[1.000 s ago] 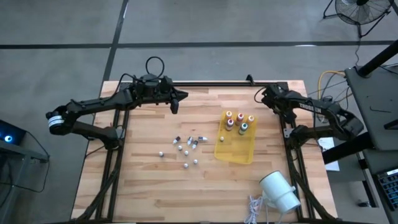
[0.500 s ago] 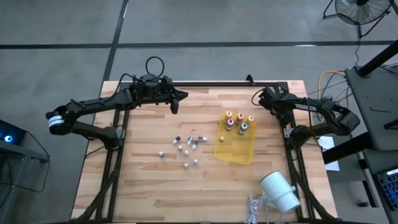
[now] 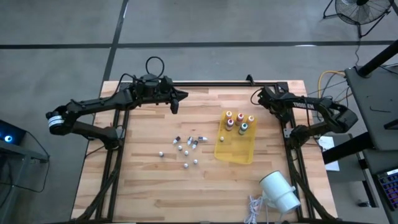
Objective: Pick & Place food coloring
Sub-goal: Put the small orange food coloring bottle into the yellow bin
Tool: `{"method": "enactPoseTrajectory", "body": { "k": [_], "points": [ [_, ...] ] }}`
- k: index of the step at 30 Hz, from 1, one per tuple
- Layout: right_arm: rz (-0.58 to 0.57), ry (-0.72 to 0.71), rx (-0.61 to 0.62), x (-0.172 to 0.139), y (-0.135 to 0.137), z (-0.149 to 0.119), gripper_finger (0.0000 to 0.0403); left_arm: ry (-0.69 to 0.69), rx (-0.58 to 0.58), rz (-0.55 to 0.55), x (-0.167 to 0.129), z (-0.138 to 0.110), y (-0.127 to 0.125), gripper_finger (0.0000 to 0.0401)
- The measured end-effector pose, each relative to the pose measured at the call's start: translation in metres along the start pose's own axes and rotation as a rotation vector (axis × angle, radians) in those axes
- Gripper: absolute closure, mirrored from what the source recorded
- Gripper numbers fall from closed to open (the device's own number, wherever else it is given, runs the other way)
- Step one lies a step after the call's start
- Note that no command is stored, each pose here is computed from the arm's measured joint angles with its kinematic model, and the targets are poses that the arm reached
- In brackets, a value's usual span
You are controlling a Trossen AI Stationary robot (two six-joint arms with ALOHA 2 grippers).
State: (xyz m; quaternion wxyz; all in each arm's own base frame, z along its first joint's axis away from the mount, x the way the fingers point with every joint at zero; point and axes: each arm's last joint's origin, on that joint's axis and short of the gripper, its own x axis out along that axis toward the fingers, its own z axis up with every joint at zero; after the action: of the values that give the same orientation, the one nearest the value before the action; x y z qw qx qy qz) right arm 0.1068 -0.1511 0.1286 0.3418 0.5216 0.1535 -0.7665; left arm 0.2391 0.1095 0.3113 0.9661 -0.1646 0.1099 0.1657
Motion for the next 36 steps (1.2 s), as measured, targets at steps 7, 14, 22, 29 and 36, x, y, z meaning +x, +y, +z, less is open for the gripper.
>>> {"method": "enactPoseTrajectory", "body": {
  "k": [7,14,22,29,36],
  "points": [
    [-0.001,0.003,-0.002,0.001,0.0,0.0,0.0242,0.0,0.0,0.0,0.0,0.0,0.0,0.0401],
    [-0.009,0.011,-0.021,0.001,-0.001,-0.001,0.0298,0.0,0.0,0.0,0.0,0.0,0.0,0.0401],
    [-0.002,0.021,-0.021,0.001,0.0,-0.001,0.0344,0.001,0.0,0.0,0.0,0.0,0.0,0.0401],
    [0.035,0.071,-0.077,-0.005,0.0,-0.004,0.0341,0.0,0.016,0.0,0.0,0.0,0.0,0.0401],
    [0.152,0.094,-0.142,-0.025,0.003,-0.01,0.0343,-0.019,0.032,-0.005,-0.001,0.007,-0.002,0.0401]
  ]
}}
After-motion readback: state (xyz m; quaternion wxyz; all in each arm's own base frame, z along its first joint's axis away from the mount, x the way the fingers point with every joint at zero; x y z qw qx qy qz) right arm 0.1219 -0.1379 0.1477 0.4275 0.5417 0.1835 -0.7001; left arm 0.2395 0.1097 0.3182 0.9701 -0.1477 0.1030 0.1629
